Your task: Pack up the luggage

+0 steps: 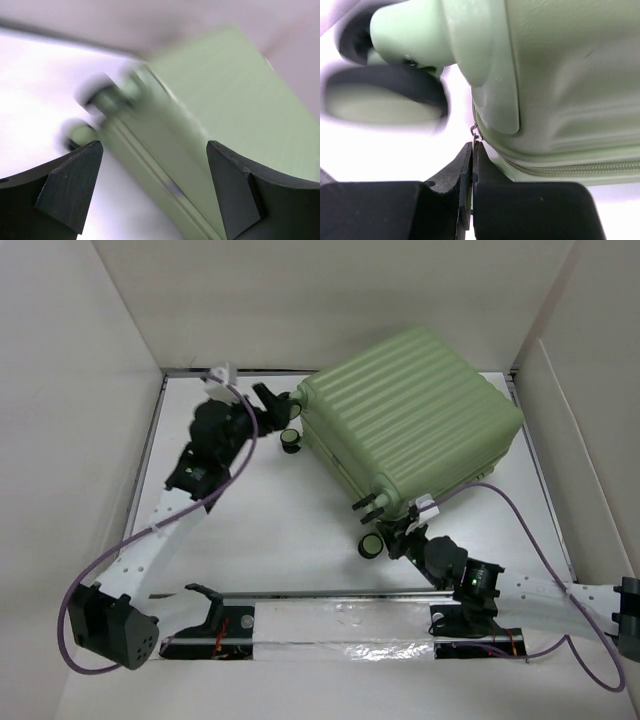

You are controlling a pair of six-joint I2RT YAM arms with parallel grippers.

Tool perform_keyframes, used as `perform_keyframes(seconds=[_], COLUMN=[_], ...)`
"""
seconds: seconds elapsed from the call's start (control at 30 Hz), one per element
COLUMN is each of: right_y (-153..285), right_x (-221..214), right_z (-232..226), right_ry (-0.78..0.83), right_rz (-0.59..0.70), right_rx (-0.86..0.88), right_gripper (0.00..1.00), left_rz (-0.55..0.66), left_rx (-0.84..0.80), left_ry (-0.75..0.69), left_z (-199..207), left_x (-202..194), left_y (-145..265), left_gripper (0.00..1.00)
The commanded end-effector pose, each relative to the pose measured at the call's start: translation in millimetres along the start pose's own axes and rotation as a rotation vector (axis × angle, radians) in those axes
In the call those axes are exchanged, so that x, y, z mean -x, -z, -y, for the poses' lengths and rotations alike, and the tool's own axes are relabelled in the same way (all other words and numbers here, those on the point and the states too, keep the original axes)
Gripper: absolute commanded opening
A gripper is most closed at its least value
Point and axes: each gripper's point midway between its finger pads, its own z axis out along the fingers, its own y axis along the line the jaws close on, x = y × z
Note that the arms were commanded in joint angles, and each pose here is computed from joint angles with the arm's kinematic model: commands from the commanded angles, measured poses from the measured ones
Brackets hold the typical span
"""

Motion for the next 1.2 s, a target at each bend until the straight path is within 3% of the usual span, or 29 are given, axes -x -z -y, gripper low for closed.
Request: perform_keyframes(seconds=[0.0, 0.13, 0.23, 0.43, 0.57, 0.9, 1.17], right_y=[13.4, 15.5, 19.2, 27.4, 27.3, 25.1, 26.2], right_x=[26.4, 24.7, 24.0, 27.2, 24.9, 20.2, 23.7], right_z=[-52.1, -51.7, -52.3, -50.9, -49.7, -46.8, -46.2], right_ry=[-0.092, -0.076, -0.069, -0.064, -0.060, -0.056, -0.057], right_rz=[0.061, 0.055, 0.039, 0.039, 0.029, 0.014, 0.019], right_rx=[0.244, 0.252, 0.264, 0.282, 0.283, 0.270, 0.273], right_gripper=[0.00, 0.00, 0.00, 0.00, 0.00, 0.00, 0.00], left_rz=[-0.054, -0.200, -0.231, -0.330, -0.335, -0.369, -0.393], left_rx=[-0.029, 0.004, -0.049, -0.173, -0.224, -0.216, -0.238], left_ry=[-0.221, -0.400, -0.462, -0.543, -0.579, -0.599, -0.625], left_z=[-24.7, -77.5, -93.2, -81.3, -64.5, -70.9, -58.9], left_x=[33.0, 18.3, 0.6, -16.3, -21.0, -26.0, -33.5], left_y=[0.4, -31.2, -47.2, -68.5, -78.9, -107.1, -132.3], left_gripper=[0.83, 0.90, 0.96, 0.99, 0.99, 0.99, 0.90])
